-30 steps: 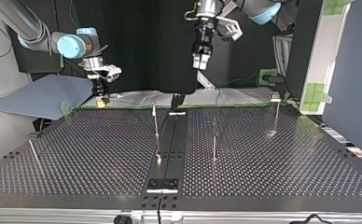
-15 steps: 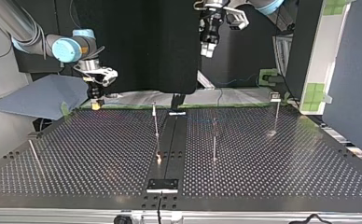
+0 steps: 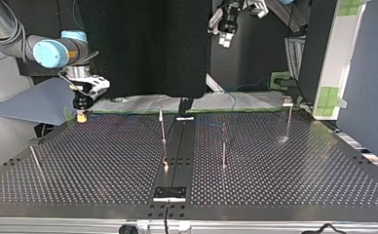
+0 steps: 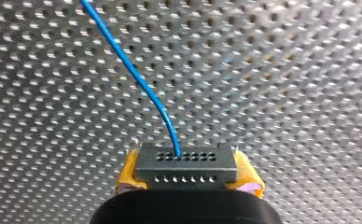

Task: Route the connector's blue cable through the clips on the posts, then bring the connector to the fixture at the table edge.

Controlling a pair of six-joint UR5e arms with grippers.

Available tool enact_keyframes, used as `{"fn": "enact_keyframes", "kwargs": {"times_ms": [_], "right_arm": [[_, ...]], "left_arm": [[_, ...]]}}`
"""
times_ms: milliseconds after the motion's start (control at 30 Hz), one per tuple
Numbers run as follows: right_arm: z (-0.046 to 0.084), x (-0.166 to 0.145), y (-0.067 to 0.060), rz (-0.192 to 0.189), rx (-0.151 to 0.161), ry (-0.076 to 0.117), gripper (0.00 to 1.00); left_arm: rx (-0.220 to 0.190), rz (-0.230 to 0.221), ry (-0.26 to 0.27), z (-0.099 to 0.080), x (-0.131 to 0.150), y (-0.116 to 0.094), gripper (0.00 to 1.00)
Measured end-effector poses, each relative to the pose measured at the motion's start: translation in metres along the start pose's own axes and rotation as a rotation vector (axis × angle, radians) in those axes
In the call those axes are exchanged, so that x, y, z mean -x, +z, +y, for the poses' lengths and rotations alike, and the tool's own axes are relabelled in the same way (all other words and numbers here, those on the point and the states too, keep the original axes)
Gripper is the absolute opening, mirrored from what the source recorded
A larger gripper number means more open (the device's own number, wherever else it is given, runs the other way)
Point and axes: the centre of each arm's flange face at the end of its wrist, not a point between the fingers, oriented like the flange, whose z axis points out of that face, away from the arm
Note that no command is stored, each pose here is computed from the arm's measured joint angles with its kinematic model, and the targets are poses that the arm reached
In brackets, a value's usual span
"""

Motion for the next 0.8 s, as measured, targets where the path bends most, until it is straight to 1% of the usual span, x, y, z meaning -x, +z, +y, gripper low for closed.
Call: {"fn": "enact_keyframes", "kwargs": {"times_ms": [100, 167, 333, 533, 700, 800], "right_arm": [[0.002, -0.018, 0.001, 0.019, 0.010, -0.005, 0.00], [0.004, -0.031, 0.001, 0.031, 0.023, -0.012, 0.00], [0.012, -0.059, -0.003, 0.061, 0.073, -0.033, 0.00], [0.023, -0.089, -0.008, 0.103, 0.107, -0.042, 0.00], [0.034, -0.099, -0.009, 0.112, 0.129, -0.046, 0.00], [0.044, -0.101, -0.008, 0.110, 0.145, -0.047, 0.00]], "left_arm": [[0.000, 0.005, 0.005, 0.005, -0.004, -0.008, 1.00], [0.002, 0.005, 0.007, 0.009, -0.007, -0.013, 1.00], [0.007, 0.002, 0.006, 0.017, -0.012, -0.025, 1.00], [0.017, -0.020, -0.006, 0.019, -0.011, -0.024, 1.00], [0.021, -0.039, -0.015, 0.019, -0.009, -0.022, 1.00], [0.027, -0.049, -0.020, 0.019, -0.008, -0.020, 1.00]]}}
